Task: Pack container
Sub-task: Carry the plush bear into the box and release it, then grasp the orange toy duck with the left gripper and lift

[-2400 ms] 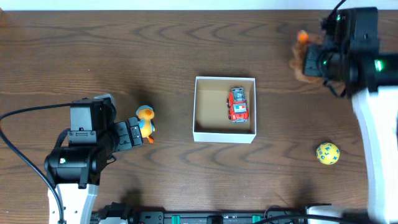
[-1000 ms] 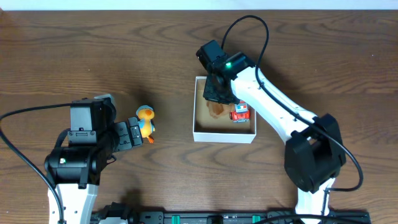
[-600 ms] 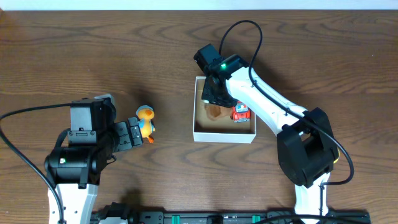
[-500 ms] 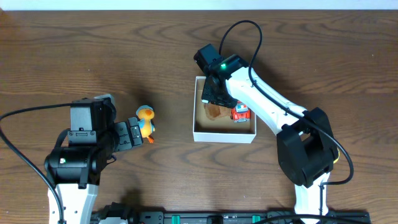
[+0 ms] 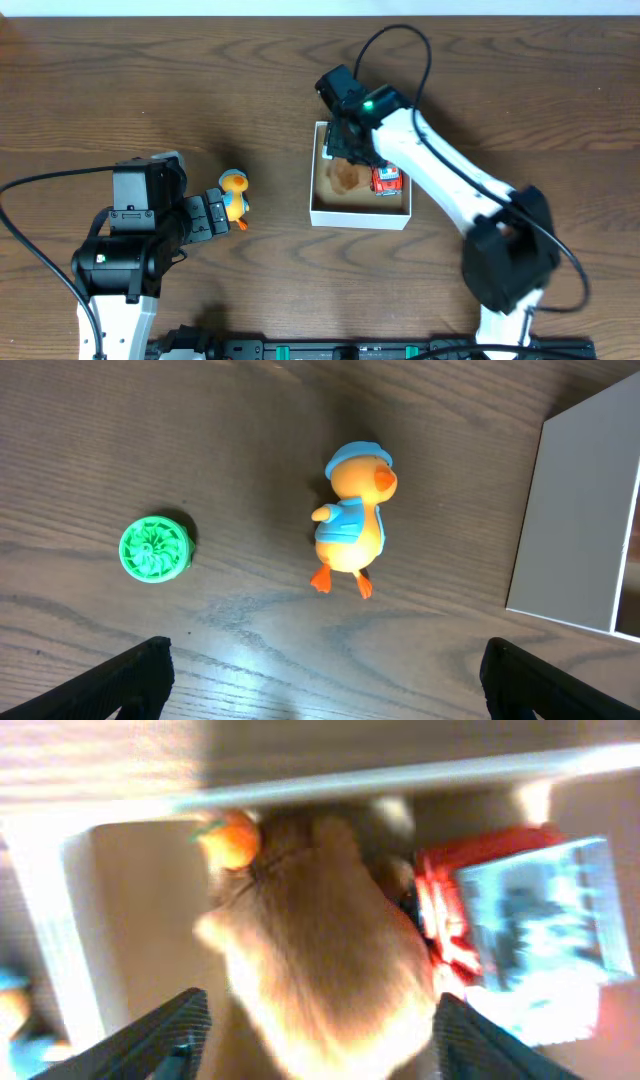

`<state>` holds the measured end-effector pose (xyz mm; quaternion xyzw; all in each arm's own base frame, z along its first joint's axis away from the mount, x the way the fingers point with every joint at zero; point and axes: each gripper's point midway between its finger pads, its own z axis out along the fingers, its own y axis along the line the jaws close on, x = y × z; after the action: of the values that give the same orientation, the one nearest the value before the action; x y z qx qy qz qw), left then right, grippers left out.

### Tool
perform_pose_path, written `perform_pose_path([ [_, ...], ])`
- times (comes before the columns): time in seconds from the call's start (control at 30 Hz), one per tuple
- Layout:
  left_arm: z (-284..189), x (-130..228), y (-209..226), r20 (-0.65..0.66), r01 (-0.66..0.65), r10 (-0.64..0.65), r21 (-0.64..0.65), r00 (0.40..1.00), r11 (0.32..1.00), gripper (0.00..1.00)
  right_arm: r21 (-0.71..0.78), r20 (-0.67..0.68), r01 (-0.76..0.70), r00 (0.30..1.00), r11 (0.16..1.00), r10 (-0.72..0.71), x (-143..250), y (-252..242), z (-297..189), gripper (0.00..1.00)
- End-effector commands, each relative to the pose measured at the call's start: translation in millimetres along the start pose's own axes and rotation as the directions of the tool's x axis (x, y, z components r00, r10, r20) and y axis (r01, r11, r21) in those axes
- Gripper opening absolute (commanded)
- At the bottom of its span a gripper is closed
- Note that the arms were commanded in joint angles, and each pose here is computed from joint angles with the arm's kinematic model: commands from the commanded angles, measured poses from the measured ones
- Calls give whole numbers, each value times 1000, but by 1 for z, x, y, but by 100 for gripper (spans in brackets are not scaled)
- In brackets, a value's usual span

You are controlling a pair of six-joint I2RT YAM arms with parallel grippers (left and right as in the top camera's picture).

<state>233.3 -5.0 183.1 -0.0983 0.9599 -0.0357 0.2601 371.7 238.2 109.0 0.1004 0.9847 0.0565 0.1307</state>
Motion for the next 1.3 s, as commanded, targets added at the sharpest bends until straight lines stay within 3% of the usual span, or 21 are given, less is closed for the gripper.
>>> perform_pose_path([
  [0.0,-2,-2,0,5,6,-6,1,1000,1000,98,-42,170,37,985,998,-30,-30,-12,-66,82],
  [0.03,-2,-2,0,5,6,-6,1,1000,1000,98,-47,202,21,979,999,-11,-36,-19,-81,90],
  [0.13,-2,-2,0,3,6,-6,0,1000,1000,98,-88,294,-48,953,995,72,-57,-53,-131,99],
  [0.33,-2,-2,-1,5,6,-6,8,1000,1000,98,-67,414,-172,891,983,184,-73,-173,-214,99],
  [0.57,1,-16,-17,36,11,-13,54,999,998,98,86,326,-292,912,953,250,-43,-287,-222,99],
  [0.73,27,-11,-32,-58,-54,57,56,997,997,98,8,278,-344,903,939,328,-40,-297,-206,99],
  [0.87,64,0,-39,-181,-139,145,49,973,989,98,24,240,-327,919,945,312,-34,-299,-188,99],
  [1.27,156,31,-32,-424,-140,126,-3,897,990,98,44,176,-327,933,944,314,-21,-303,-158,99],
])
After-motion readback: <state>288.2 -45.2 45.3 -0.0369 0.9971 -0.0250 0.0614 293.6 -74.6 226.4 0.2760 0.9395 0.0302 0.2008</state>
